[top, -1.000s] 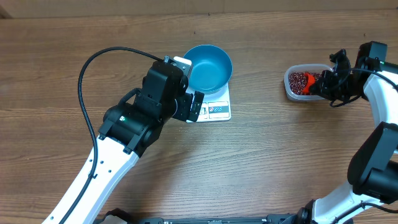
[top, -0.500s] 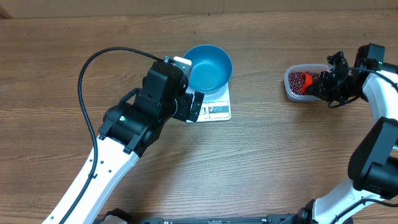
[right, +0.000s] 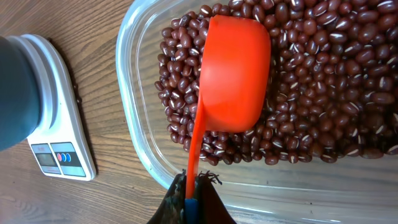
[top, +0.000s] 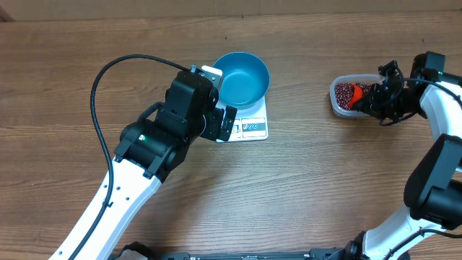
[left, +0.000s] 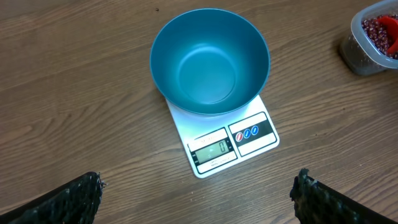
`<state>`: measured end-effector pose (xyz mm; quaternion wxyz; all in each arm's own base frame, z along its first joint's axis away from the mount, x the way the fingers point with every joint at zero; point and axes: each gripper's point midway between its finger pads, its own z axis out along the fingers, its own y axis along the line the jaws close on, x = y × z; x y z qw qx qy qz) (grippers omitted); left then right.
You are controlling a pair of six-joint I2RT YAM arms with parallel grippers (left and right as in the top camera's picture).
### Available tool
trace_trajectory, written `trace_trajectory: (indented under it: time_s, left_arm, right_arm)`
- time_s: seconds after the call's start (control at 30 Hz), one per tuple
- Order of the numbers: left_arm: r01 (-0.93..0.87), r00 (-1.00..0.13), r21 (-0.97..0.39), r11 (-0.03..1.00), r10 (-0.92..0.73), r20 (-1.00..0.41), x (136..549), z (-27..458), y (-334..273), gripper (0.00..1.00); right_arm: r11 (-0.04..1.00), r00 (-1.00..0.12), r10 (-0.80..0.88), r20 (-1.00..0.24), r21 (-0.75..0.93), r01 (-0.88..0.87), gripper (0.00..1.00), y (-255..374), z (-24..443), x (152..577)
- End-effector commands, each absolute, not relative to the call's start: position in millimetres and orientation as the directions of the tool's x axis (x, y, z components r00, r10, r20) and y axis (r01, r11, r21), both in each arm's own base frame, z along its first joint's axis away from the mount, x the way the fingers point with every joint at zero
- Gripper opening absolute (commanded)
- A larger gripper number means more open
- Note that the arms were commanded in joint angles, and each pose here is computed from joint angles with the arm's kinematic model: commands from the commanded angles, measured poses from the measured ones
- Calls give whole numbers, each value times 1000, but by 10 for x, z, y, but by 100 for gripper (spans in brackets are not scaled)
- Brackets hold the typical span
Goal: Scoop item into bowl and weigh 150g on scale
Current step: 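Drag the scoop through the beans and tilt it upright to fill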
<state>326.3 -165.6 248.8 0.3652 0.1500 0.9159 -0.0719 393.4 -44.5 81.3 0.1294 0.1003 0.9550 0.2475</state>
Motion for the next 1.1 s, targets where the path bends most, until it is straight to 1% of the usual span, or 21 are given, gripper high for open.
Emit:
trace_trajectory:
  time_s: [0.0, 0.37, 0.5, 0.93, 1.07]
  left_arm:
    - [344, -661, -22, 939, 226, -715, 3262, 2624, -1666, 100]
    - [345, -661, -21, 938, 227, -715, 3262, 2624, -1666, 100]
    - [344, -661, -22, 939, 226, -715, 3262, 2624, -1666, 99]
    - [344, -661, -22, 939, 226, -715, 3262, 2624, -1666, 100]
    - [344, -661, -22, 939, 226, -715, 3262, 2624, -1666, 99]
  right_arm:
    - [842, -952, 249, -180, 526, 121, 4, -389, 726, 3932]
    - [832, -948, 253, -192, 543, 113, 4, -390, 750, 3954]
    - [800, -943, 259, -210, 594, 87, 4, -378, 821, 3968]
    - [750, -928, 309, -208, 653, 103, 4, -521, 902, 3919]
    - [732, -927, 302, -222, 677, 76, 4, -497, 946, 3916]
